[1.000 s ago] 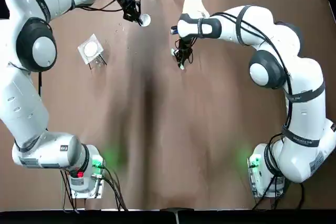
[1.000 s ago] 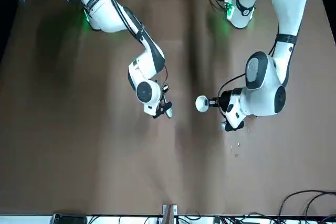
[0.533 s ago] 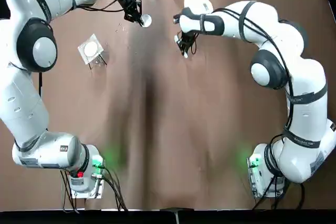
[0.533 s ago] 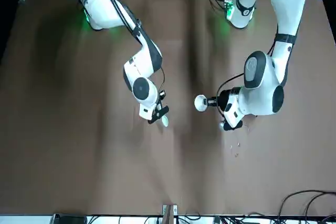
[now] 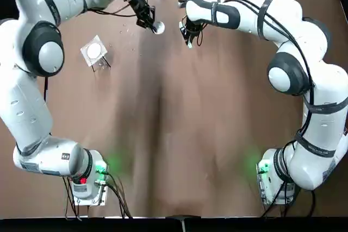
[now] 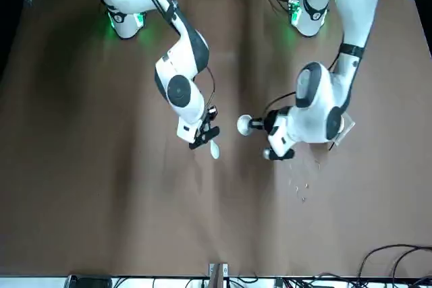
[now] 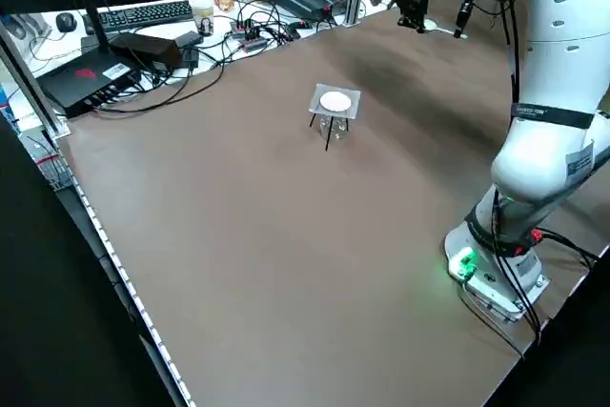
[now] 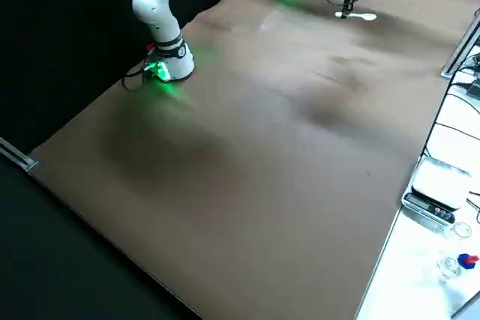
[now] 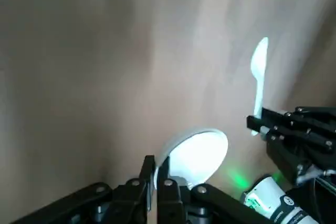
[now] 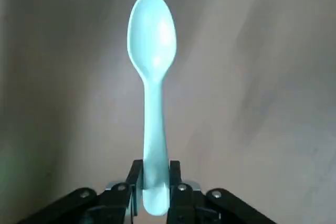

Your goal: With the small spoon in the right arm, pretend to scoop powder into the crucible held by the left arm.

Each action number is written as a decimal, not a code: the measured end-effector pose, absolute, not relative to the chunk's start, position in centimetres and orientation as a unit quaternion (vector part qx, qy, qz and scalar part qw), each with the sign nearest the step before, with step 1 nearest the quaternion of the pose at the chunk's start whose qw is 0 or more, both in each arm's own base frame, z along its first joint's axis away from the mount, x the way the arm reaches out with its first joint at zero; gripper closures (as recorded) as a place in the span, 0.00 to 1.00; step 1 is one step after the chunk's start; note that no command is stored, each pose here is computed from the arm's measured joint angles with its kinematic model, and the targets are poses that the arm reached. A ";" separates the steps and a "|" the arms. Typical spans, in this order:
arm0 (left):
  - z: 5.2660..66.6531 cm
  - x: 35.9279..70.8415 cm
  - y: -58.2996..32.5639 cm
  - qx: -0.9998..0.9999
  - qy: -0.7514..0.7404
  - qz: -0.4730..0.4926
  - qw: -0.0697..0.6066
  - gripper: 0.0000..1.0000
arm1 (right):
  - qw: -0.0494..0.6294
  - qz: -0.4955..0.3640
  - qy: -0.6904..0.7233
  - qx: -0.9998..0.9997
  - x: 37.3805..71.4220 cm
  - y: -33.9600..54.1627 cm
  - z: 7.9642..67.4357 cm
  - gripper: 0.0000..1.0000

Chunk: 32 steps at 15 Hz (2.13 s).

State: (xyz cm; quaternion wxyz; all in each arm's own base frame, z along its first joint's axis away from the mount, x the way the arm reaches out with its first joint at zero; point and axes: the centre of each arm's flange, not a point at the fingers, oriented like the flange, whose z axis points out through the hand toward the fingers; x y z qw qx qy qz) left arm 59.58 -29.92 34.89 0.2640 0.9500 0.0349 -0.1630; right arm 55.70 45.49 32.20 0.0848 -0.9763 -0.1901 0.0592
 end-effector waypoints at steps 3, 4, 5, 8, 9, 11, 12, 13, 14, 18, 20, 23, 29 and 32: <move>33.7 58.3 -33.9 0.952 0.032 -0.155 0.262 0.94 | 0.092 0.071 -0.189 -0.975 55.2 47.1 36.6 0.76; 33.5 58.0 -34.6 0.952 0.031 -0.155 0.261 0.94 | 0.098 0.079 -0.189 -0.974 55.1 47.2 38.1 0.76; 33.3 57.9 -34.8 0.952 0.031 -0.154 0.261 0.94 | 0.102 0.085 -0.189 -0.973 55.1 47.0 39.4 0.76; 33.3 58.3 -34.3 0.952 0.036 -0.152 0.261 0.94 | 0.114 0.095 -0.185 -0.971 55.3 46.2 42.2 0.76; 33.3 58.3 -34.2 0.952 0.037 -0.152 0.261 0.94 | 0.121 0.103 -0.187 -0.969 55.2 46.0 42.8 0.76; 33.3 58.4 -34.2 0.952 0.037 -0.152 0.261 0.94 | 0.151 0.127 -0.195 -0.961 54.5 46.3 43.3 0.76; 33.3 58.3 -34.3 0.952 0.037 -0.153 0.261 0.94 | 0.183 0.141 -0.199 -0.952 54.1 46.8 43.5 0.76; 33.4 58.2 -34.4 0.952 0.039 -0.154 0.261 0.94 | 0.191 0.143 -0.201 -0.950 54.0 47.0 43.5 0.76; 33.4 58.2 -34.4 0.952 0.042 -0.155 0.260 0.94 | 0.198 0.146 -0.203 -0.948 53.9 47.0 43.5 0.76; 33.6 58.3 -34.5 0.950 0.070 -0.160 0.257 0.94 | 0.241 0.164 -0.204 -0.934 54.1 46.9 43.4 0.76; 33.8 58.2 -34.9 0.950 0.087 -0.164 0.250 0.94 | 0.267 0.179 -0.194 -0.927 54.4 46.8 42.9 0.76; 33.9 57.7 -35.2 0.956 0.098 -0.169 0.220 0.94 | 0.289 0.206 -0.174 -0.919 54.6 46.5 40.7 0.76; 34.1 57.4 -35.0 0.957 0.099 -0.182 0.201 0.94 | 0.343 0.243 -0.129 -0.898 55.7 45.6 38.1 0.76; 34.1 57.4 -35.1 0.957 0.099 -0.183 0.201 0.94 | 0.363 0.258 -0.116 -0.888 55.7 45.9 37.4 0.76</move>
